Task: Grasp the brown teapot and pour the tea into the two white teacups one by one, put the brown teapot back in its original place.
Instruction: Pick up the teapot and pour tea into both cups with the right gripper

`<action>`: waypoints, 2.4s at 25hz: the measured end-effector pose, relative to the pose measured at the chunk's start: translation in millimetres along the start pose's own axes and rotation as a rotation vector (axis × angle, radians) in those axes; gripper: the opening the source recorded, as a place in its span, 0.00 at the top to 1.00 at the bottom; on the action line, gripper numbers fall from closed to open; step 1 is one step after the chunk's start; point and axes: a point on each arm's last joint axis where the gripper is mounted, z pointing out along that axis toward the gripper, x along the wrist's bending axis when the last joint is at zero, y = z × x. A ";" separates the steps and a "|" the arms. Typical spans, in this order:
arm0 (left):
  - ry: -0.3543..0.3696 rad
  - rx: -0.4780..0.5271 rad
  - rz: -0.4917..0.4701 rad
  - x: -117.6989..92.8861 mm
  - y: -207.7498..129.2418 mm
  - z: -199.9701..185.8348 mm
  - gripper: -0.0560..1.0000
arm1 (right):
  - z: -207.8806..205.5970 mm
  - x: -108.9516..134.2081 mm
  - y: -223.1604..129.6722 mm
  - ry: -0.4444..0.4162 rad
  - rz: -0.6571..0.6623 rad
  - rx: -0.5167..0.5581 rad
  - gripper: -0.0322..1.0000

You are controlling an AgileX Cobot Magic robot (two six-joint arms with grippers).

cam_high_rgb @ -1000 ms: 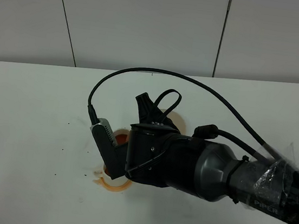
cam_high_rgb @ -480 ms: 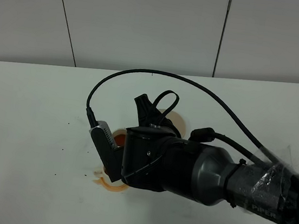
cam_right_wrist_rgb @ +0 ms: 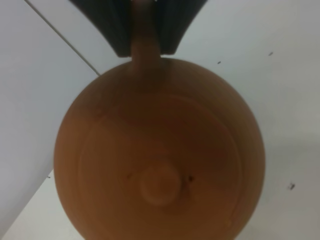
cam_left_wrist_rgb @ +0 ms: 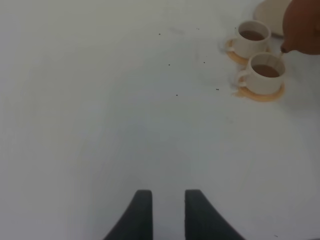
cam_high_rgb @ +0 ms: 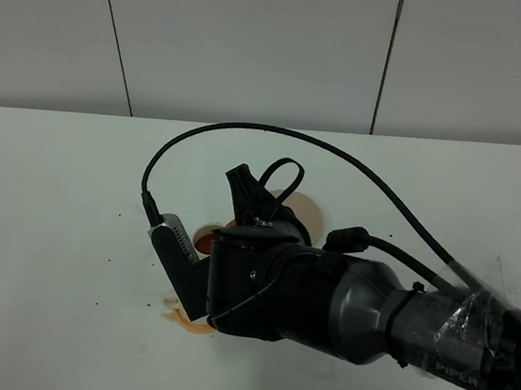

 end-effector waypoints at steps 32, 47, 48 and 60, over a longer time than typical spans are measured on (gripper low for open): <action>0.000 0.000 0.000 0.0 0.0 0.0 0.73 | -0.8 -4.0 0.2 -0.047 -0.011 0.007 0.88; 0.000 0.000 0.000 0.0 0.0 0.0 0.73 | -1.1 -4.2 0.5 -0.049 -0.013 0.008 0.88; 0.000 0.000 0.000 0.0 0.0 0.0 0.73 | -1.1 -4.0 0.6 -0.048 -0.007 0.006 0.88; 0.000 0.000 0.000 0.0 0.0 0.0 0.73 | -0.8 -2.1 1.7 -0.026 0.065 -0.009 0.88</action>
